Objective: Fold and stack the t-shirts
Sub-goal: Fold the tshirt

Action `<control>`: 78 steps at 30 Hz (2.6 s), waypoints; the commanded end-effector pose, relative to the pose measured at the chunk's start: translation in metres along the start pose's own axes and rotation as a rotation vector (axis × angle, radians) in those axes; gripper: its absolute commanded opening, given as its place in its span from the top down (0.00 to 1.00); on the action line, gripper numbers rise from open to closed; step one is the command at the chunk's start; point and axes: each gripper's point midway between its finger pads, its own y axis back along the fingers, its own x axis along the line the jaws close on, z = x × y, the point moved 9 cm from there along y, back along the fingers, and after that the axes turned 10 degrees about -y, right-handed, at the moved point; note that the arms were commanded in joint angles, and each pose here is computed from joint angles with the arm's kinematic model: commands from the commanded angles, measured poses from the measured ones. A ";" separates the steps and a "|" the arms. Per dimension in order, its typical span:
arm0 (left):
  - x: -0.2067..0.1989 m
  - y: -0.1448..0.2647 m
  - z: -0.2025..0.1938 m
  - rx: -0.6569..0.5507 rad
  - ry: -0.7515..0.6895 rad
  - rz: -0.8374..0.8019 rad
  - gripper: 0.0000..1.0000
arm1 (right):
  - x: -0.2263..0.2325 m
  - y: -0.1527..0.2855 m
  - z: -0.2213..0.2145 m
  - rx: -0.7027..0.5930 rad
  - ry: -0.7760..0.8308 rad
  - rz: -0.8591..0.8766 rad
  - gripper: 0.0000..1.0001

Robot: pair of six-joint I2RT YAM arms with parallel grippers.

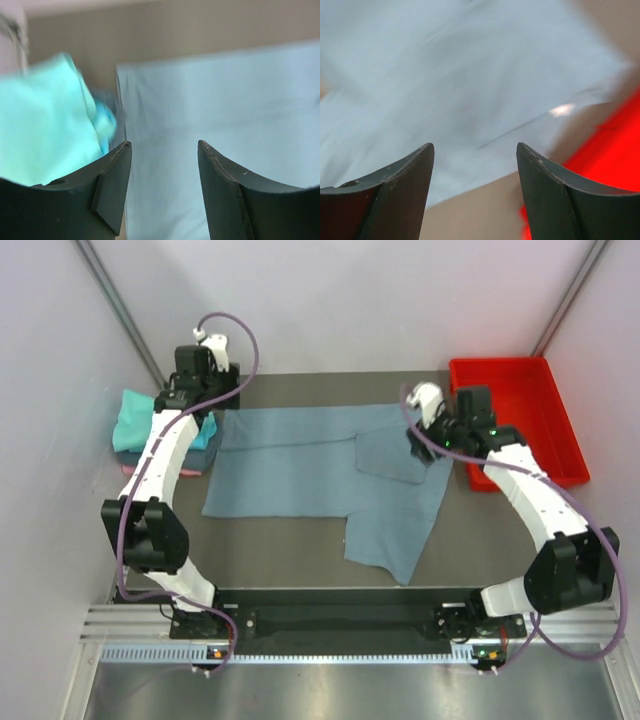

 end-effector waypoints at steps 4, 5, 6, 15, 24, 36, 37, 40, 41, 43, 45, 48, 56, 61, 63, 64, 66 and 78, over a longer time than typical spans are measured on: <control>-0.001 -0.008 -0.060 0.164 0.015 0.070 0.39 | 0.080 0.032 -0.066 0.219 0.204 0.365 0.37; 0.000 -0.007 -0.061 0.166 0.007 0.071 0.39 | 0.093 0.033 -0.075 0.248 0.236 0.408 0.38; 0.001 -0.007 -0.065 0.175 0.004 0.074 0.39 | 0.100 0.036 -0.082 0.276 0.254 0.433 0.39; 0.011 -0.006 -0.086 0.234 0.016 0.104 0.39 | 0.151 0.039 -0.141 0.361 0.542 0.553 0.44; 0.015 -0.011 -0.081 0.241 0.006 0.116 0.40 | 0.175 0.038 -0.169 0.423 0.629 0.634 0.50; 0.027 -0.013 -0.083 0.254 0.065 0.141 0.40 | 0.187 0.036 -0.168 0.453 0.688 0.694 0.55; 0.028 -0.014 -0.083 0.255 0.070 0.144 0.40 | 0.188 0.037 -0.166 0.452 0.696 0.699 0.55; 0.032 -0.013 -0.081 0.246 0.088 0.151 0.40 | 0.188 0.037 -0.169 0.469 0.704 0.706 0.55; 0.035 -0.013 -0.081 0.245 0.094 0.155 0.40 | 0.188 0.037 -0.170 0.471 0.707 0.705 0.55; 0.037 -0.012 -0.078 0.235 0.098 0.160 0.40 | 0.189 0.035 -0.175 0.488 0.724 0.707 0.54; 0.041 -0.011 -0.079 0.235 0.105 0.167 0.40 | 0.189 0.032 -0.178 0.491 0.737 0.701 0.54; 0.047 -0.011 -0.081 0.237 0.116 0.174 0.40 | 0.190 0.029 -0.181 0.500 0.741 0.708 0.54; 0.062 -0.008 -0.085 0.246 0.143 0.189 0.40 | 0.194 0.023 -0.188 0.516 0.756 0.718 0.53; 0.067 -0.006 -0.084 0.239 0.154 0.195 0.40 | 0.195 0.022 -0.194 0.530 0.765 0.722 0.53; 0.068 -0.006 -0.084 0.238 0.156 0.194 0.40 | 0.194 0.022 -0.197 0.533 0.771 0.715 0.53; 0.068 -0.007 -0.083 0.232 0.187 0.196 0.40 | 0.194 0.021 -0.197 0.531 0.772 0.712 0.53; 0.067 -0.006 -0.082 0.229 0.197 0.191 0.40 | 0.193 0.020 -0.200 0.538 0.773 0.710 0.52; 0.068 0.004 -0.076 0.218 0.226 0.192 0.40 | 0.191 0.010 -0.202 0.507 0.783 0.632 0.73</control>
